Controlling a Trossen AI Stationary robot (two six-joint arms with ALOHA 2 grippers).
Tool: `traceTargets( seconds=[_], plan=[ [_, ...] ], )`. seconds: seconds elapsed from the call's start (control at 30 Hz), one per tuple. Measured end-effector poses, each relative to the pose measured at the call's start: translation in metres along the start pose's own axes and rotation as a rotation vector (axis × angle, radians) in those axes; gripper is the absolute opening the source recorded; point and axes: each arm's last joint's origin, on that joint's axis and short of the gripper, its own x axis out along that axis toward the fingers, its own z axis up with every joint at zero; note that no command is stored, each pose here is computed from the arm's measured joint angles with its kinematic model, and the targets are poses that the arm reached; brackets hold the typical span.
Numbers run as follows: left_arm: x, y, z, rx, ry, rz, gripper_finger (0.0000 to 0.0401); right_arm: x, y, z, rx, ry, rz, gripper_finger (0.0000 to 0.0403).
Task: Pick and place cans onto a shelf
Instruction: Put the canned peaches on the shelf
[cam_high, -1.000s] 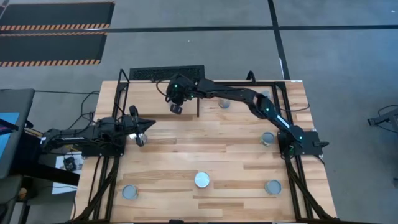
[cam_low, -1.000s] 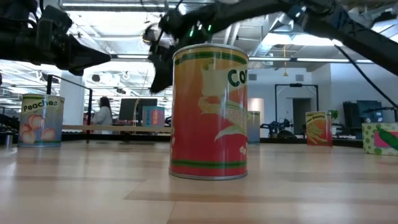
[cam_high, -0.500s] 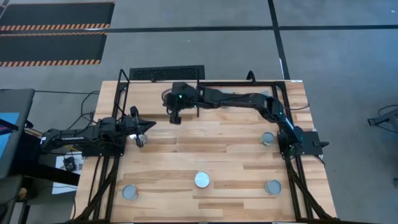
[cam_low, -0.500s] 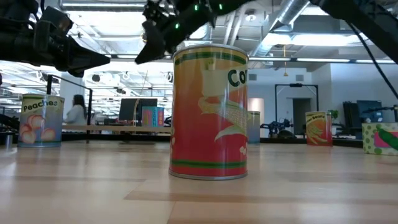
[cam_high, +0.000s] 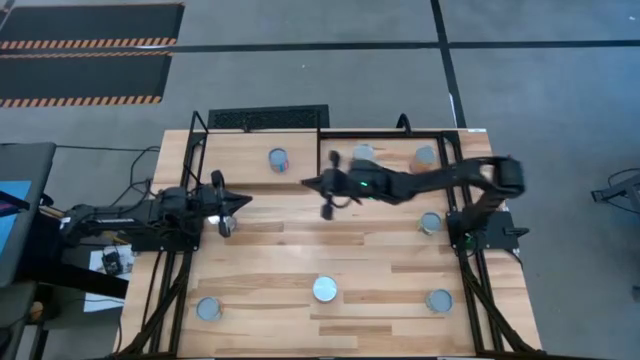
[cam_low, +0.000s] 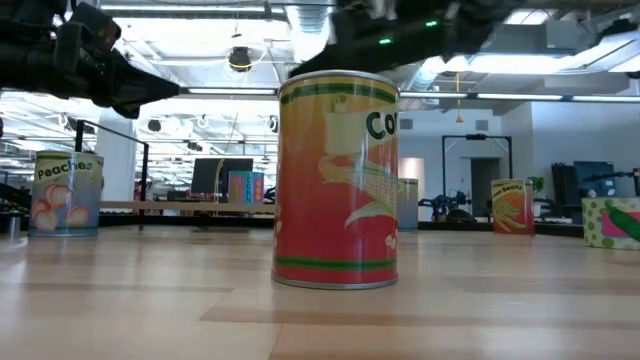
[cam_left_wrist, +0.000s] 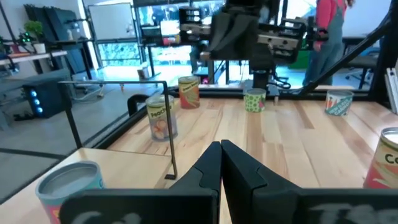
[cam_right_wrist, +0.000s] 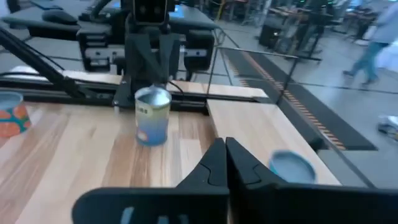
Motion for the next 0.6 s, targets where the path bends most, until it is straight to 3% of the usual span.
traceTargets(
  seconds=[0.23,0.43,0.6],
  plan=[
    [0.026,-0.003,0.012,0.017,0.103,0.015,0.0000,-0.056,-0.002,0.001,-0.026,-0.050,-0.022,0.0003],
    [0.054,-0.006,0.025,0.054,0.216,0.010,0.0000,-0.083,-0.012,-0.019,-0.030,-0.258,0.083,0.0002],
    [0.074,-0.006,0.026,0.058,0.272,-0.003,0.0000,-0.098,-0.019,-0.041,0.003,-0.346,0.156,0.0003]
  ],
)
